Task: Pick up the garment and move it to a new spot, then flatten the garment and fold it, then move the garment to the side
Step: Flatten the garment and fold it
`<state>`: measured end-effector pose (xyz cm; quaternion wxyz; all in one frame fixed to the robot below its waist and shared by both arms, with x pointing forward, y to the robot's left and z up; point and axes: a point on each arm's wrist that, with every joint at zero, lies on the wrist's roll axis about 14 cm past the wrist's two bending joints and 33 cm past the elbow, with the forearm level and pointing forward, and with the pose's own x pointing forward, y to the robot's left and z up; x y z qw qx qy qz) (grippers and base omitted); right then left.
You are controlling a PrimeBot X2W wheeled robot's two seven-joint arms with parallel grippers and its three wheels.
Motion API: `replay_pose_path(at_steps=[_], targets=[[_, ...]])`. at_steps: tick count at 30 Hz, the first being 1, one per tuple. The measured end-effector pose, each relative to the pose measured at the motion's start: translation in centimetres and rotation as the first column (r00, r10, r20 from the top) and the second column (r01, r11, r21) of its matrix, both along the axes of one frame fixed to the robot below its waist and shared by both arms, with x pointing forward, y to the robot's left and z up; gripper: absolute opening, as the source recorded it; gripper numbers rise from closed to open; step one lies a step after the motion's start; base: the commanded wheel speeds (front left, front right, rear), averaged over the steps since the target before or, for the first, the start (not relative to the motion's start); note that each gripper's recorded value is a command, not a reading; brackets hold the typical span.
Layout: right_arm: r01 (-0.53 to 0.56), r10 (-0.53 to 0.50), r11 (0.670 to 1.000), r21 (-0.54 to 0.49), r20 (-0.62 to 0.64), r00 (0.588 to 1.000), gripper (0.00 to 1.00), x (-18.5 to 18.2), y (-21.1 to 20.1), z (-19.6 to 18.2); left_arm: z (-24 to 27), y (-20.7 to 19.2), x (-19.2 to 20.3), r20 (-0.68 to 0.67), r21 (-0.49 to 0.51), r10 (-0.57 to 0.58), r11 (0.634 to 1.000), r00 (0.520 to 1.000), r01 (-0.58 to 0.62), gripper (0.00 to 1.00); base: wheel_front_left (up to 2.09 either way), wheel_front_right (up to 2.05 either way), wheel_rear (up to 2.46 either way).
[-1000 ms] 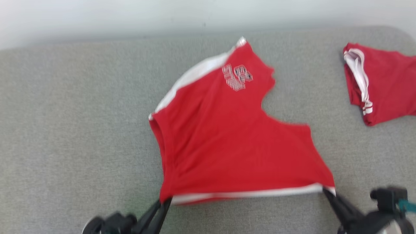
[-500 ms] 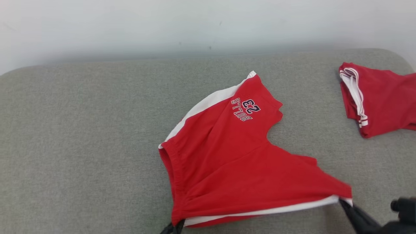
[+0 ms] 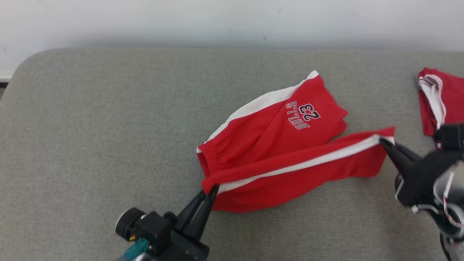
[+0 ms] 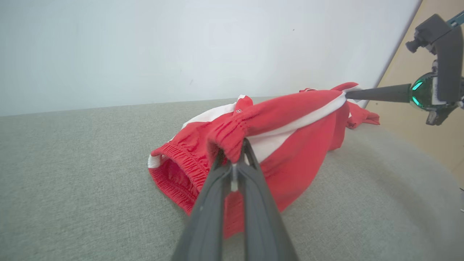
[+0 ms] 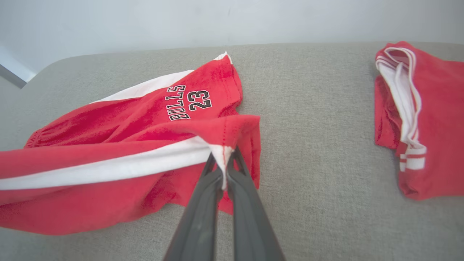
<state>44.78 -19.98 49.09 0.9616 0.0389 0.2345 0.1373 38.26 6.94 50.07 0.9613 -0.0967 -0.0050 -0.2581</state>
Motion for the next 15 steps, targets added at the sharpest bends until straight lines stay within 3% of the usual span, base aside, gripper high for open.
replay_pose_path(at_steps=[15], targets=[[-0.098,0.090,0.987,-0.128,-0.067,0.994,0.00,12.5,4.2,-0.6,-0.4,1.6,6.5,-0.026,-0.014,0.072,0.997,0.997,-0.072,0.00,0.00,0.00,0.00]])
